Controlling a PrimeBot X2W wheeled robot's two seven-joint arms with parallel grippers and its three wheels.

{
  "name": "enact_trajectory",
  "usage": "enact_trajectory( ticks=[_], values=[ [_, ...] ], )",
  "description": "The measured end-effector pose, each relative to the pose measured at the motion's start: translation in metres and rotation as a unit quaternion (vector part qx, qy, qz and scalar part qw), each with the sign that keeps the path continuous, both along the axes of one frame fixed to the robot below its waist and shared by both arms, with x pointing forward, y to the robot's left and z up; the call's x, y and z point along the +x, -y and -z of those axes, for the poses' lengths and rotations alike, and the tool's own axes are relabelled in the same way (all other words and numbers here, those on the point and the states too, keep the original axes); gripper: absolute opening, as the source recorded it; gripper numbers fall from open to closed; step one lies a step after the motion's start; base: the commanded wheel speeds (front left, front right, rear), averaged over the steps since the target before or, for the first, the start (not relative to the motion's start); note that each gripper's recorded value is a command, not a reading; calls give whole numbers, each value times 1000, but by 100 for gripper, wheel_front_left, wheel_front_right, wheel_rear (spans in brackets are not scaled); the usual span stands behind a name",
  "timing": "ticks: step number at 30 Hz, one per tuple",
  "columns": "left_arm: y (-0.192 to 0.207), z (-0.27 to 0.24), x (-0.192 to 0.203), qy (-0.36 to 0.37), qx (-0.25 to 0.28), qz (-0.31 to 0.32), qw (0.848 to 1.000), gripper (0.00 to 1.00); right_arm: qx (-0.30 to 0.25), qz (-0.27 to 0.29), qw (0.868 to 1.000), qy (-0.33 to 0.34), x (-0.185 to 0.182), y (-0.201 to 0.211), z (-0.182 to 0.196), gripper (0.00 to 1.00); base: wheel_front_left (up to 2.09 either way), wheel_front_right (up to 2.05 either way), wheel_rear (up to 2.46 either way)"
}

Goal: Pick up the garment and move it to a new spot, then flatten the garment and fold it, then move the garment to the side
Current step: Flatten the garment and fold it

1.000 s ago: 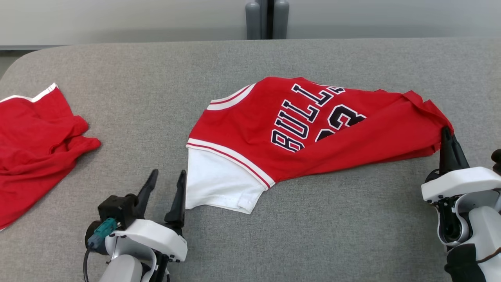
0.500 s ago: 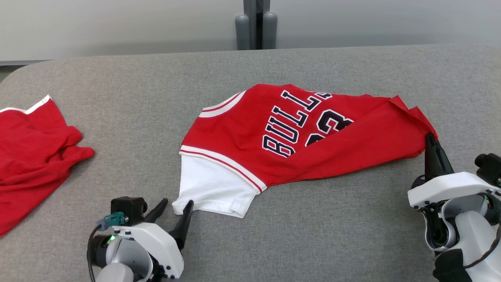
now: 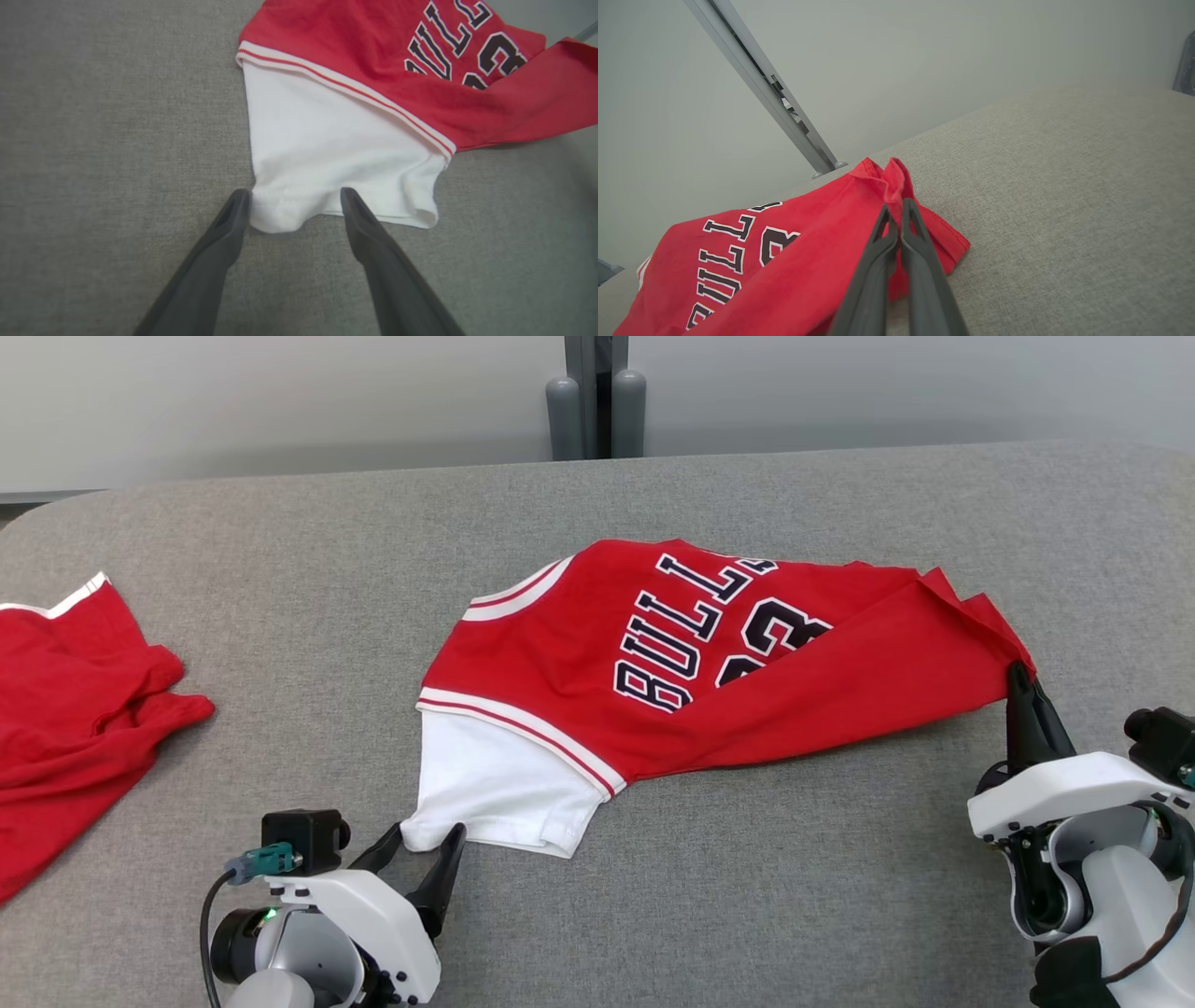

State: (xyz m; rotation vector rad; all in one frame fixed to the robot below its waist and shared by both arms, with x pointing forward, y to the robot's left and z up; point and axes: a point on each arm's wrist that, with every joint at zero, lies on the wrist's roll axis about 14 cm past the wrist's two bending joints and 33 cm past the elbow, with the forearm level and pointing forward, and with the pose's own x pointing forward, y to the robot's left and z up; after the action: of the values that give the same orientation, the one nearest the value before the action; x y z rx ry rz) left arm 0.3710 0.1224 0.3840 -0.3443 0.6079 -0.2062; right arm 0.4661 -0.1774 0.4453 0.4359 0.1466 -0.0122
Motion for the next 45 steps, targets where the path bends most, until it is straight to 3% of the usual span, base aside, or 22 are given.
enact_trajectory(
  ticks=[4, 5, 6, 13, 17, 23, 29, 33, 38, 41, 45],
  values=[
    [1, 1, -1, -7, -10, -3, 1000, 100, -1, 0, 1000, -2, -1, 1, 0, 0, 0, 0, 0],
    [2, 1, -1, -10, -16, -5, 1000, 20, -1, -1, 1000, -2, -1, 0, 1, 0, 0, 0, 0],
    [5, 1, -2, -14, -25, -5, 1000, 0, -1, -1, 1000, -3, -1, 0, 1, 0, 0, 0, 0],
    [15, -14, 0, -7, -89, -14, 996, 0, -9, -3, 1000, -4, -6, 3, -2, 0, 0, 0, 0],
    [28, -44, 7, 17, -179, -22, 983, 0, 0, 7, 1000, 0, -8, 11, -12, 0, 0, 0, 0],
    [42, -117, 20, 83, -334, -27, 939, 0, 53, 14, 998, 32, -6, 22, -55, 0, 0, 0, 0],
    [49, -202, 33, 172, -434, 3, 884, 0, 77, 9, 992, 101, -4, 39, -131, 0, 0, 0, 0],
    [49, -250, 38, 231, -466, 15, 854, 0, 86, 12, 982, 168, -8, 51, -190, 0, 0, 0, 0],
    [45, -298, 43, 307, -481, 12, 821, 0, 165, 69, 951, 253, -21, 97, -249, 0, 0, 0, 0],
    [39, -316, 44, 341, -487, 0, 804, 0, 231, 77, 931, 272, -20, 108, -260, 0, 0, 0, 0],
    [41, -320, 43, 347, -491, -7, 799, 0, 236, 58, 933, 267, -15, 89, -259, 0, 0, 0, 0]
  ],
)
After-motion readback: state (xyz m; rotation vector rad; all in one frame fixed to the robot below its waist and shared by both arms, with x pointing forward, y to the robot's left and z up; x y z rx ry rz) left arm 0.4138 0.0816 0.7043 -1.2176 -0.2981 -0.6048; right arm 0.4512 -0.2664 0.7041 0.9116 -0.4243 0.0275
